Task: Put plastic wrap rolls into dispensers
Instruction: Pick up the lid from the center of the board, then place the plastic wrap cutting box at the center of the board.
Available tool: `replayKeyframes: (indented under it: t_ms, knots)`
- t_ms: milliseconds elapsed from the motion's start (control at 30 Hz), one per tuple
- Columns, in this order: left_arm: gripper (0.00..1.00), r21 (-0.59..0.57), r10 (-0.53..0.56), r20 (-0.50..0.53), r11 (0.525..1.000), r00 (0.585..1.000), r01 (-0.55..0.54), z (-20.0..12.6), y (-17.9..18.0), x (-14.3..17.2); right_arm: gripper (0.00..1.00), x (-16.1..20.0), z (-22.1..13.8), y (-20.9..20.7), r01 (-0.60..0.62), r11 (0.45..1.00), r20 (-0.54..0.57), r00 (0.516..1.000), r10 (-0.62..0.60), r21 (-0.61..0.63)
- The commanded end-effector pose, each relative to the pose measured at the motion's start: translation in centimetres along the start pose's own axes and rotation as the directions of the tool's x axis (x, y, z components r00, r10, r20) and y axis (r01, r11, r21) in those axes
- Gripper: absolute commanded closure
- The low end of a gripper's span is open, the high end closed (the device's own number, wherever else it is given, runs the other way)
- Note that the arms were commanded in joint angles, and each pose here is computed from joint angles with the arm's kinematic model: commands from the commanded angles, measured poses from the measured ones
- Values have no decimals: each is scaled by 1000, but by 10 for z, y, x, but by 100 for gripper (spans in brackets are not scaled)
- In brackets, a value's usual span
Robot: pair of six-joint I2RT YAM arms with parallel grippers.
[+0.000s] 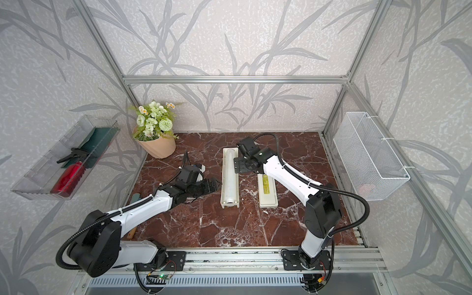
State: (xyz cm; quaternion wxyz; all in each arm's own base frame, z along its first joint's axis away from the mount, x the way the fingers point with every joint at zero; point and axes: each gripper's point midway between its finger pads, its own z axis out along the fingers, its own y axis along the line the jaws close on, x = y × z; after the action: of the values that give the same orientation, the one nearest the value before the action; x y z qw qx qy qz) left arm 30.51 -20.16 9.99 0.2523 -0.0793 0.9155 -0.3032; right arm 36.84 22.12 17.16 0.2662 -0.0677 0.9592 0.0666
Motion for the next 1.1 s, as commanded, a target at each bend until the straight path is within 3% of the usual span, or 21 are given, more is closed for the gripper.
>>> replayKeyframes:
  t_ms: [0,200,400,600,1067]
  knots:
    - [8,84,-2,16,996,1000,1,4,-23,-7,1,29,6,-31,54,998,-111,992,-52,22]
    - [8,100,10,-8,995,1000,-9,18,-34,1,1,58,33,-67,39,997,-180,983,-27,63]
    - [9,104,3,-11,995,1000,-2,26,-37,6,1,88,71,-72,18,998,-292,956,0,60]
    - [8,104,12,-21,995,1000,-9,28,-40,11,1,103,95,-74,-10,997,-310,950,32,73]
    - [9,100,20,-24,995,1000,-18,27,-40,14,1,127,115,-86,-39,986,-387,917,99,159]
